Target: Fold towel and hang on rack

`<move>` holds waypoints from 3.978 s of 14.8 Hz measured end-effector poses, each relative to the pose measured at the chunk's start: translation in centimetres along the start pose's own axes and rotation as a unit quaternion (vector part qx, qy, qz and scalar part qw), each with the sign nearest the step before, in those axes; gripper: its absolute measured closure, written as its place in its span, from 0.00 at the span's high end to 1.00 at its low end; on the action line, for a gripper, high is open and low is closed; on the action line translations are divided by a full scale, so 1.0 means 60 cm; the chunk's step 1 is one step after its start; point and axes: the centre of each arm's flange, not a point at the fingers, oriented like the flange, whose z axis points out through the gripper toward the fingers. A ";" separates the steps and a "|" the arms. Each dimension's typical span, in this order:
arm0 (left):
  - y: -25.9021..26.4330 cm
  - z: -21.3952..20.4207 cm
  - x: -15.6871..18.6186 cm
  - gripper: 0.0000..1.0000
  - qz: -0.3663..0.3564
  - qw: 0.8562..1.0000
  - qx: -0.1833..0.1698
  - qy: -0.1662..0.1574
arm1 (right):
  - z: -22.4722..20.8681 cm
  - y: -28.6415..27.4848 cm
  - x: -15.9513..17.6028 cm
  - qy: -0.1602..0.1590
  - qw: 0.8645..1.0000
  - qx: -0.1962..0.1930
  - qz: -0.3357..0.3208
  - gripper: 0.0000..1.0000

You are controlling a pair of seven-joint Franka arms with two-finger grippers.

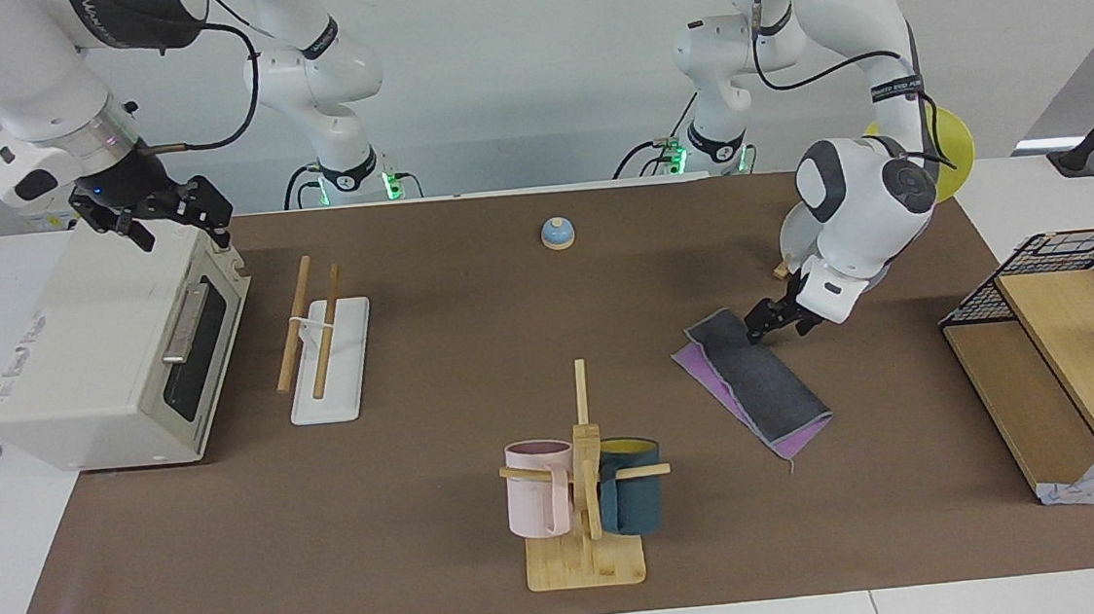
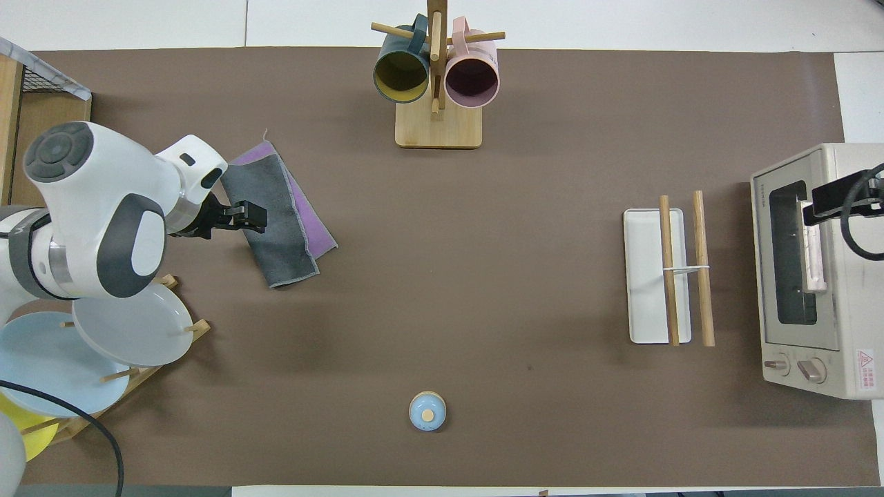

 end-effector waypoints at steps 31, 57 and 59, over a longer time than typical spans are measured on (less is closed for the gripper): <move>-0.006 0.032 -0.052 0.02 -0.101 0.992 -0.067 -0.036 | 0.016 -0.016 -0.017 -0.022 1.000 0.000 -0.010 1.00; 0.591 -0.292 -0.302 0.02 -0.654 0.736 -0.145 -0.094 | 0.077 -0.204 -0.029 -0.161 0.734 0.330 0.571 1.00; 0.607 -0.289 -0.321 0.02 -0.659 0.730 -0.147 -0.100 | 0.115 -0.233 -0.053 -0.170 0.734 0.320 0.575 1.00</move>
